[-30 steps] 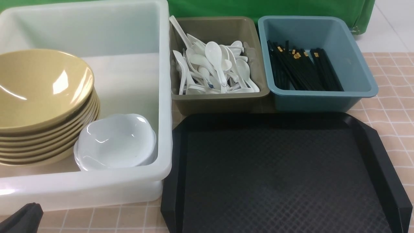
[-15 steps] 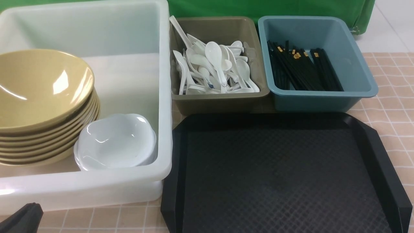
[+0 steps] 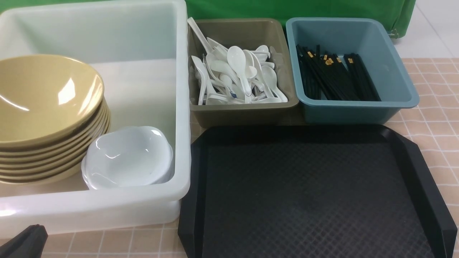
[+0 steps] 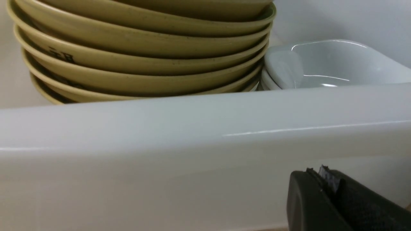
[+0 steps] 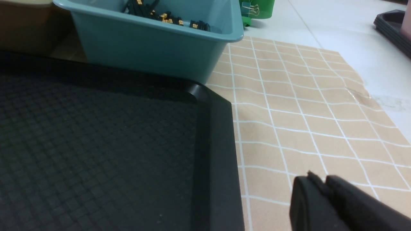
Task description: On brown table put chopsticks spoon bowls plates into blue grey white boxes.
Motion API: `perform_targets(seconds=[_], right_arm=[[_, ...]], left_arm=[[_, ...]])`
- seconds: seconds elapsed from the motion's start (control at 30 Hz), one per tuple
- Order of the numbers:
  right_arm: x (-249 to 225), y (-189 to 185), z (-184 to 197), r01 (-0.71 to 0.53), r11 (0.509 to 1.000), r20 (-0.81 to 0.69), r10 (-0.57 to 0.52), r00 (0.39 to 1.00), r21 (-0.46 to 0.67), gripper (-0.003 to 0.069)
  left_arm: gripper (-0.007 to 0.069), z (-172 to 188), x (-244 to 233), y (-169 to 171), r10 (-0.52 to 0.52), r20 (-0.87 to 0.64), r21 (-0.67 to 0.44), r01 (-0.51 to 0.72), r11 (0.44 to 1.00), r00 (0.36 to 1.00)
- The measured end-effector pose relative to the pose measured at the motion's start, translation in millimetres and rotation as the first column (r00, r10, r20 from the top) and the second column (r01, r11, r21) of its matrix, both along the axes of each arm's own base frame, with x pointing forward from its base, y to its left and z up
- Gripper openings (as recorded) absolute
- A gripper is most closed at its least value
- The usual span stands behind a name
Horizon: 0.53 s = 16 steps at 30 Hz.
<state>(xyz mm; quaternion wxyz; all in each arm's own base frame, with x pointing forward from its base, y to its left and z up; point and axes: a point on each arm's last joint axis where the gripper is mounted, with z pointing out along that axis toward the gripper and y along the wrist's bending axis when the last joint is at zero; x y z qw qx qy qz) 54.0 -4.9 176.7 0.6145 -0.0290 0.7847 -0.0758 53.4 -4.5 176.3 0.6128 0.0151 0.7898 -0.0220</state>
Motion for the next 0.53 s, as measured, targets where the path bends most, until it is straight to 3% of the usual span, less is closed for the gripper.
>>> perform_targets(seconds=[0.53], right_arm=[[0.0,0.0,0.0,0.000,1.000,0.000,0.000,1.000,0.000,0.0111]], left_arm=[[0.0004,0.0,0.0,0.0,0.000,0.000,0.000,0.000,1.000,1.000]])
